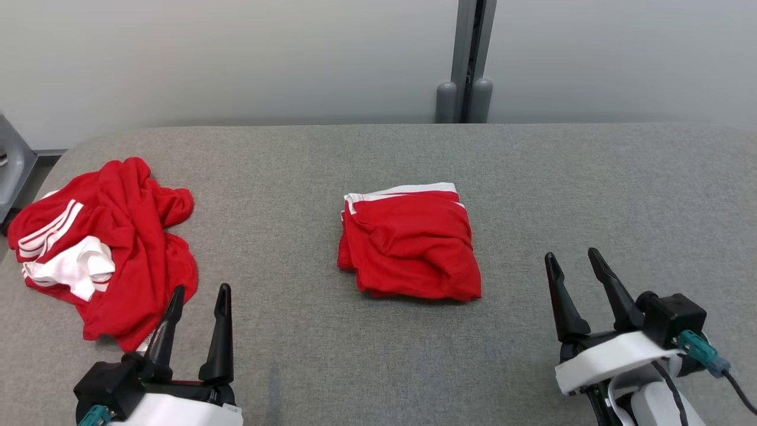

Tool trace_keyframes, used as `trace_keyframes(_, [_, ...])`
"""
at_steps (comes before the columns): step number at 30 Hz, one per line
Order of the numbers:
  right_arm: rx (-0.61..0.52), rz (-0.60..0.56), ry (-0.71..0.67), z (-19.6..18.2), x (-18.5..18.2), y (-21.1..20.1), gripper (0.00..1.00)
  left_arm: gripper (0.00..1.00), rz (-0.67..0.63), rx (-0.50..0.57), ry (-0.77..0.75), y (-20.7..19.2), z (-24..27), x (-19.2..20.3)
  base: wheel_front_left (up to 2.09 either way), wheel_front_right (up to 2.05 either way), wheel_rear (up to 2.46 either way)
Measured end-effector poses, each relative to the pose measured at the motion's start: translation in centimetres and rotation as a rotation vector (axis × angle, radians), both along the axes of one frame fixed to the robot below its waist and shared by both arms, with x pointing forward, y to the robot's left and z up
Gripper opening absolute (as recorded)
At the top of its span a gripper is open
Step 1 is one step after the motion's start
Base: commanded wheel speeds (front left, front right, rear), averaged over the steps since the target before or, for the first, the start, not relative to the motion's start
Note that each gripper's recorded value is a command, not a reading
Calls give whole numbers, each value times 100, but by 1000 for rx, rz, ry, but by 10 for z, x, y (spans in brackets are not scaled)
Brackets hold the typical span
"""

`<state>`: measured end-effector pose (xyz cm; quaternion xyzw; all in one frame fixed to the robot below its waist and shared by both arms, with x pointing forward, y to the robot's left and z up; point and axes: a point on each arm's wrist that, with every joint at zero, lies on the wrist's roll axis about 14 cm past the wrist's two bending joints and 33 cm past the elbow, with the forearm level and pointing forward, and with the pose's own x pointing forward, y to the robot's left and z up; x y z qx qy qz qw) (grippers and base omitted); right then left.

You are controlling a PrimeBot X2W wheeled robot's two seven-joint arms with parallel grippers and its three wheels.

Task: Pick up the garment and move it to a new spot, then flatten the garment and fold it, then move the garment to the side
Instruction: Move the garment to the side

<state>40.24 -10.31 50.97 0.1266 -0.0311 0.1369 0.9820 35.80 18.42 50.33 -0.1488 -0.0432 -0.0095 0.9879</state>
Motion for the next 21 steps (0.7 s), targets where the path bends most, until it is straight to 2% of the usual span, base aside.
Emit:
trace_keyframes(9, [-9,114,129,-15,44,34,100,100,27,2,-2,8,1,-5,0,0,0])
trace_keyframes(13, [-40,152,314,-48,62,43,100,100,57,4,22,17,-6,-11,0,0,0])
trace_keyframes(15, [5,158,395,-57,70,50,100,100,77,1,25,23,-6,-13,0,0,0])
trace_keyframes(17, [-14,192,460,-66,75,61,100,100,95,3,29,28,-7,-16,0,0,0])
trace_keyframes(21, [17,222,576,-78,85,76,100,100,128,6,47,38,-12,-22,0,0,0])
